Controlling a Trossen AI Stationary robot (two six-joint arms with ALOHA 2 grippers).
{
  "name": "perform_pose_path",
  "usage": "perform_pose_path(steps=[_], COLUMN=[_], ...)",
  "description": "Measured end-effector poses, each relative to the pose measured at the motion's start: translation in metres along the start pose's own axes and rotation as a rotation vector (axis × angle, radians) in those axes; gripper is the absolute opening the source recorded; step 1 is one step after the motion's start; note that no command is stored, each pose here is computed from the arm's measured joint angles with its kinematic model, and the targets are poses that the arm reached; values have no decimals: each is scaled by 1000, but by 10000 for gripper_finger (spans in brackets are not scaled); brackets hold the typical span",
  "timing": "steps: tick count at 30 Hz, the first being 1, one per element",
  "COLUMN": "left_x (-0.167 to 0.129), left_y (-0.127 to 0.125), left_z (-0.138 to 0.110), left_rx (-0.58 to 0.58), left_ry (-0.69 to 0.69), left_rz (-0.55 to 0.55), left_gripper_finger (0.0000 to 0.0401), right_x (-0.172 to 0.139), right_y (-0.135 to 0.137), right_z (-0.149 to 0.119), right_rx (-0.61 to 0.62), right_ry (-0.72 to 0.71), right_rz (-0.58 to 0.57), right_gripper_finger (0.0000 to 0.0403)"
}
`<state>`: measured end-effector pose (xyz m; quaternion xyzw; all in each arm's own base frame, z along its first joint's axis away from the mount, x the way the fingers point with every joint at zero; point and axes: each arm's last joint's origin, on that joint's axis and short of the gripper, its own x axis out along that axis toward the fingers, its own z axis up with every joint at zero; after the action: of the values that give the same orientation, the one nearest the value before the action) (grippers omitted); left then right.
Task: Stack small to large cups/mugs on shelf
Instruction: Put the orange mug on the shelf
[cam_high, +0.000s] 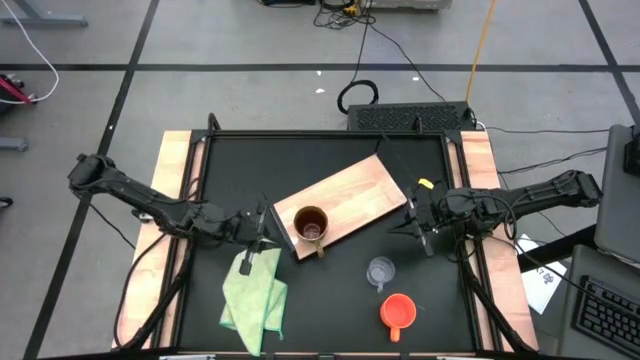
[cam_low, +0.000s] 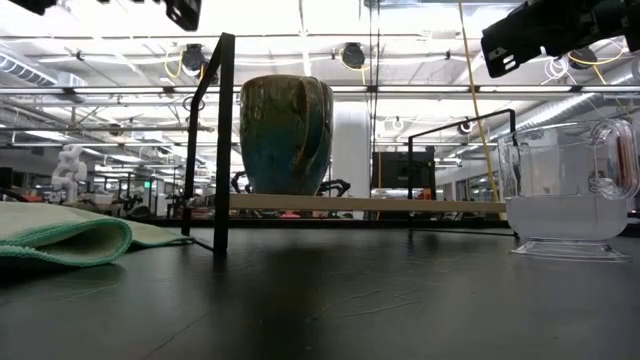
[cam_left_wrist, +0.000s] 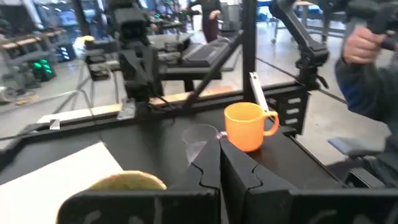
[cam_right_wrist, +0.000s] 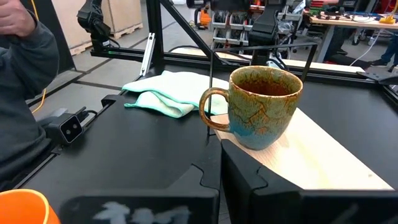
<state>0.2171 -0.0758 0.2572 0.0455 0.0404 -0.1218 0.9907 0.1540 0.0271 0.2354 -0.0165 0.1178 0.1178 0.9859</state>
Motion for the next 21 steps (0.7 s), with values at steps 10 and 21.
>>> perform_pose_path(steps=[10,21], left_x=[30,83], left_y=[-7,-6], left_z=[0,19], left_rx=[-2,-4], left_ry=[4,137], left_rz=[-75,-69], left_gripper_finger=[0,0], right_x=[0,0], right_y=[0,0], right_z=[4,3], right_rx=[-18,-22], right_ry=[-38,-36], right_rz=[-1,-1], right_gripper_finger=[0,0])
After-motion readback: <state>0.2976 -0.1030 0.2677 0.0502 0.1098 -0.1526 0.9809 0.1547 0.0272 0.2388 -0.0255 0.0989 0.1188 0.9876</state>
